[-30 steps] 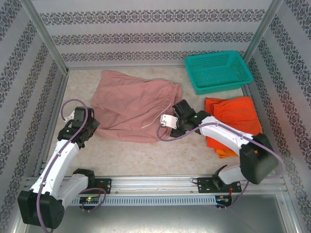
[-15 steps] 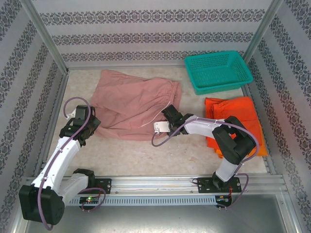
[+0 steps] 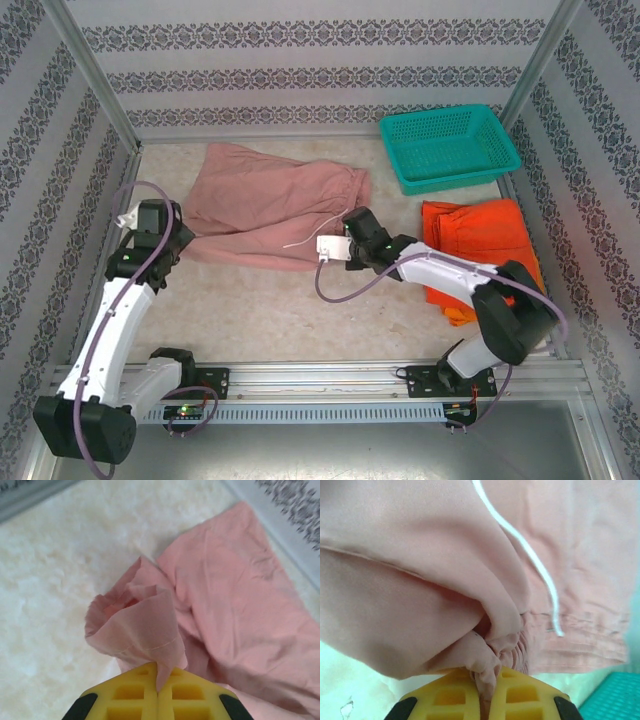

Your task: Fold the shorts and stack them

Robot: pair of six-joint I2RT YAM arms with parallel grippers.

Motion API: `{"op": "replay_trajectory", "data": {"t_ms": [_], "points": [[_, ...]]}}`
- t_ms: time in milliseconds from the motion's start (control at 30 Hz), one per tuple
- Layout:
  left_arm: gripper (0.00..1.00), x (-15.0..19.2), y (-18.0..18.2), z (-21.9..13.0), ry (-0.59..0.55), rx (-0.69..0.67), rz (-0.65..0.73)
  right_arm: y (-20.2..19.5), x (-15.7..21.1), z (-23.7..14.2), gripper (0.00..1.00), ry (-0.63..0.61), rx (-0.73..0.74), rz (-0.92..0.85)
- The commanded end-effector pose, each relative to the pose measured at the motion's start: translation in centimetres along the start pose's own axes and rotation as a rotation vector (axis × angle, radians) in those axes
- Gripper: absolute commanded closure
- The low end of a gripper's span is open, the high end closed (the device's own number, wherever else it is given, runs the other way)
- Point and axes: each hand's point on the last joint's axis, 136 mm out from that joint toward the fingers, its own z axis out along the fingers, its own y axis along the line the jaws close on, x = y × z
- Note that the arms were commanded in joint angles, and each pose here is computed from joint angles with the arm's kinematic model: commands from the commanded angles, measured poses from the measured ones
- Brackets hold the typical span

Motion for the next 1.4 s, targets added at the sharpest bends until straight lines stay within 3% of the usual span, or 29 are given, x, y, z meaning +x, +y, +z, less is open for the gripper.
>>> {"op": "replay_trajectory", "data": {"t_ms": [0, 333, 567, 833, 1133, 1200, 1233, 1300, 1367], "points": [[1.0, -2.3, 1.4, -2.5, -0.07, -0.072, 0.076, -0.2, -1.9, -2.4, 1.0, -0.069, -0.017, 0.076], [1.0, -6.6, -0.3, -6.8, -0.151, -0.059, 0.135, 0.6, -5.0, -8.0, 1.0, -0.198, -0.082, 0.319], [1.0, -10.2, -5.1, -6.8, -0.181, 0.014, 0.168, -0.6, -6.3, -10.8, 1.0, -0.272, -0.102, 0.532], [1.0, -12.4, -11.2, -0.1, -0.147, 0.026, 0.206, -3.5, -3.1, -8.4, 1.0, -0.121, -0.157, 0.945], [1.0, -10.5, -14.2, 12.4, -0.028, -0.079, 0.242, -5.4, 1.8, -1.5, 1.0, 0.036, -0.211, 1.345], [0.95, -9.3, -14.5, 15.2, 0.024, -0.092, 0.226, -5.9, 3.3, 0.2, 0.84, 0.09, -0.201, 1.42], [0.91, -8.8, -14.7, 16.4, 0.043, -0.094, 0.225, -6.2, 3.7, 0.9, 0.82, 0.109, -0.196, 1.445], [0.71, -8.2, -14.9, 18.6, 0.079, -0.105, 0.204, -7.0, 4.3, 2.2, 0.72, 0.123, -0.196, 1.495], [0.56, -8.1, -15.3, 19.8, 0.111, -0.082, 0.184, -8.3, 5.4, 2.7, 0.49, 0.138, -0.158, 1.546]]}}
